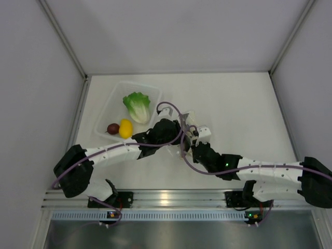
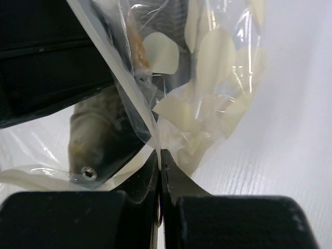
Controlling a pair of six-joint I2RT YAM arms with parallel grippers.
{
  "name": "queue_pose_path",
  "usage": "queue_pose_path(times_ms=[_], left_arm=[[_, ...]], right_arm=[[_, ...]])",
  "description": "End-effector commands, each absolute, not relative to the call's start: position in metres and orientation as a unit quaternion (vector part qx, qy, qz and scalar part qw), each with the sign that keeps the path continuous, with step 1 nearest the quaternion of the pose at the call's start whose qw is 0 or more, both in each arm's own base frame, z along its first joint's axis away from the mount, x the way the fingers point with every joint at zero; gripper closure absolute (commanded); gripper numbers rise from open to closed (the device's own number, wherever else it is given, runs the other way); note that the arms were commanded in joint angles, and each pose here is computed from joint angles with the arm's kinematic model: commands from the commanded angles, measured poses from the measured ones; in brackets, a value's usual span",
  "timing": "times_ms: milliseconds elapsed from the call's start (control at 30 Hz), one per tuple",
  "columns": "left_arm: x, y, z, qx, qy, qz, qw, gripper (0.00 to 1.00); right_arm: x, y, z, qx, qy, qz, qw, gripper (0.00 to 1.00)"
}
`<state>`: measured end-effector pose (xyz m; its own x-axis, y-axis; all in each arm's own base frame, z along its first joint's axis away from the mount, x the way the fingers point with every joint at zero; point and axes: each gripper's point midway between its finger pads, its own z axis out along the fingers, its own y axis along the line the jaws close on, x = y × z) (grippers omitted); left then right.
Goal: Open the zip-top bag and remove the fake food
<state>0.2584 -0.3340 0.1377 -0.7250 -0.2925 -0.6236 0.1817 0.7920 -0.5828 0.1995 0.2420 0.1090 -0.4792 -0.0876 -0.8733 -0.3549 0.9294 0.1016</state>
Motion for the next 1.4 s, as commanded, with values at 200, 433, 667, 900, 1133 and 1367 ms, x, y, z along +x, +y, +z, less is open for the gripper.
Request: queue_pose_path(times_ms=[200,433,667,900,1133,1367], left_arm=[[0.233,-0.358,0.176,-0.021,0.816,-0.479,0.323,1.00],[0.250,-0.326,0.176,-0.101,0.804,-0.449,0.378,1.00],[0.272,-0.295,0.182,-0.198,0.771,-0.423,0.432,1.00],[0.277,-0.290,0.186,-0.262,0.746,-0.440,0.426,1.00],[0.279,-0.283,0.187,-0.336,0.709,-0.473,0.402,1.00],[0.285,-0.268,0.189,-0.386,0.678,-0.468,0.415,1.00]], right_arm=[[0.229,0.221,0.124,-0.064,0.843,0.076,0.529,1.00],[0.216,0.251,0.130,-0.095,0.831,0.148,0.528,1.00],[0.185,0.287,0.120,-0.131,0.828,0.174,0.517,1.00],[0.187,0.293,0.109,-0.126,0.831,0.150,0.521,1.00],[0.193,0.291,0.095,-0.064,0.830,0.160,0.530,1.00],[0.188,0.305,0.099,-0.053,0.819,0.211,0.531,1.00]])
